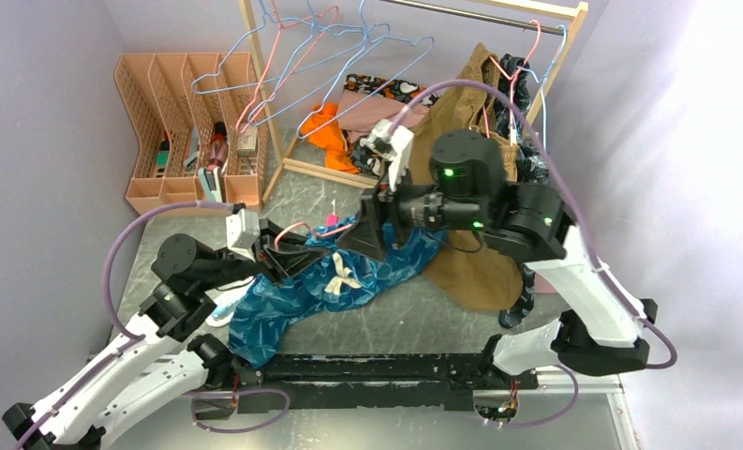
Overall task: Place the shorts on the hanger
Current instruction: Hang the shorts on the hanger.
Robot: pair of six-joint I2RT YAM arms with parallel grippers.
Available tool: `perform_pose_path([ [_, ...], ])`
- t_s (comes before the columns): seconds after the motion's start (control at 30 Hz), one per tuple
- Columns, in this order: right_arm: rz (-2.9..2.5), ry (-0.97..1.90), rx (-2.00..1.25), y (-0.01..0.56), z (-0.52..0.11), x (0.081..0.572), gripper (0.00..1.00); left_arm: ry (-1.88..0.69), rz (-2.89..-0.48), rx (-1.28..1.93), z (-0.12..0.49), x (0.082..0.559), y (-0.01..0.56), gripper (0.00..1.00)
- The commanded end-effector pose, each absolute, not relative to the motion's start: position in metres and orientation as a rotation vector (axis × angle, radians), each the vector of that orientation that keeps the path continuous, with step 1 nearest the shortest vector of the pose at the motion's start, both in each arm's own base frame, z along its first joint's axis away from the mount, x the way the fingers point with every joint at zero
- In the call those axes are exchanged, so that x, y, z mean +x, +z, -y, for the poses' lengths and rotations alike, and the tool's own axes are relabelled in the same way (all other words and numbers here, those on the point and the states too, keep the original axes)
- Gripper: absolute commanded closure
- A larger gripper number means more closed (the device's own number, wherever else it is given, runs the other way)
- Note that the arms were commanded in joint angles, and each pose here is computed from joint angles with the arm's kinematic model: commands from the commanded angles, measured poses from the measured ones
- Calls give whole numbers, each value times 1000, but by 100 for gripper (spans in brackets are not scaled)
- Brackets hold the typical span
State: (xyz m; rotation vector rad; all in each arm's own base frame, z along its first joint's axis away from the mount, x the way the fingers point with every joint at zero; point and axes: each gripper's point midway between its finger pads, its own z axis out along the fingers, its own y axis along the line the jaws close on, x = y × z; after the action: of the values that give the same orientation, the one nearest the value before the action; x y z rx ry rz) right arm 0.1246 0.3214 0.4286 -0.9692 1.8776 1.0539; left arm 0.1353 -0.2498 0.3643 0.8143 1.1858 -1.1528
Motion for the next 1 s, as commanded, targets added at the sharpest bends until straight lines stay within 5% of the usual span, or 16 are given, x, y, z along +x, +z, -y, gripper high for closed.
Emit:
perform_pose_path([
  [0.0,-1715,1048,-988,471,-290,110,30,-1271,-1025,898,256,110,386,93],
  [0.97,-1482,1148,-1155,444,-351,117,39,-1407,-1067,945,267,101,374,93],
])
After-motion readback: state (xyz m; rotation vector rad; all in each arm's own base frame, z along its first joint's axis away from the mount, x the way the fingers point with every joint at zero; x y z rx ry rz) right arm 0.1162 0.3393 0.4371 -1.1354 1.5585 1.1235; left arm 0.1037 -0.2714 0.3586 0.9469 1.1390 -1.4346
